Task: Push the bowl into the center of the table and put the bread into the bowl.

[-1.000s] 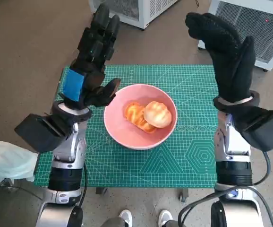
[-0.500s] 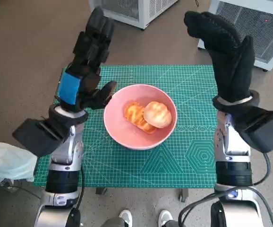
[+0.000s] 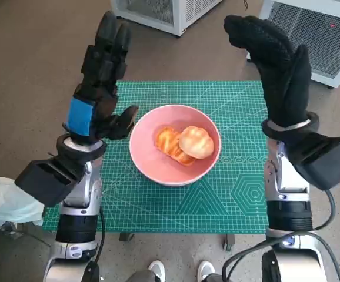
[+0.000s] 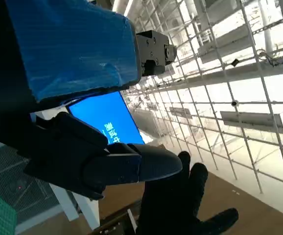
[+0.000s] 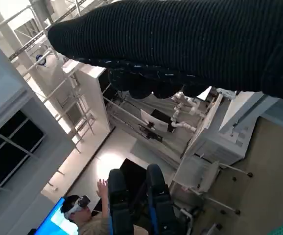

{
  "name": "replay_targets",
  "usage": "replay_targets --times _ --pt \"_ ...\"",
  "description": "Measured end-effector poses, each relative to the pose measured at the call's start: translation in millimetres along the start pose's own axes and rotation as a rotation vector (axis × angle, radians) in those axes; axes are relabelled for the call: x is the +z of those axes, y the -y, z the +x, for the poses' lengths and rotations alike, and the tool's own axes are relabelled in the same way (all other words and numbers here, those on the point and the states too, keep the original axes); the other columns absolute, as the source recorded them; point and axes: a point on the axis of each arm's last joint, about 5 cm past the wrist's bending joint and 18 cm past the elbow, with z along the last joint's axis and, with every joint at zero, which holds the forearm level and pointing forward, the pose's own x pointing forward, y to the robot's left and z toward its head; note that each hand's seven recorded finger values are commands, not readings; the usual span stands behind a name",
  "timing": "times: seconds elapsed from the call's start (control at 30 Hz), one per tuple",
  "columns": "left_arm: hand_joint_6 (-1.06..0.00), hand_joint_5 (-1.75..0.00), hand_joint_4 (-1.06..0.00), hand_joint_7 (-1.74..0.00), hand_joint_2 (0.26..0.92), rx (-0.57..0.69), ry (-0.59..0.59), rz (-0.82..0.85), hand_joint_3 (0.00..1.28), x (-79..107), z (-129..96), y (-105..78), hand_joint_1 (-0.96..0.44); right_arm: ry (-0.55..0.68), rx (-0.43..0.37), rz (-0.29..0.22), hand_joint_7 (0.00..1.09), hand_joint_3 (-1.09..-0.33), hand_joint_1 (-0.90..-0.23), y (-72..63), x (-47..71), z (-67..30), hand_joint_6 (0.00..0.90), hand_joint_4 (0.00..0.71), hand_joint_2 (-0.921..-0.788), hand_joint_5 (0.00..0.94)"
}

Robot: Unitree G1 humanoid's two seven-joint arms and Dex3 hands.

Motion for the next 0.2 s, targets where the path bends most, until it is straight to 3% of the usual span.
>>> replay_targets --times 0.2 --pt "-0.08 -0.01 -0.04 -0.03 0.921 0.009 -0.006 0.000 0.51 -0.7 -2.7 -1.5 -0.82 0.003 0.001 -0.001 0.30 -0.717 -0.725 -0.3 -0.1 -0.5 0.163 0.220 -0.921 0.000"
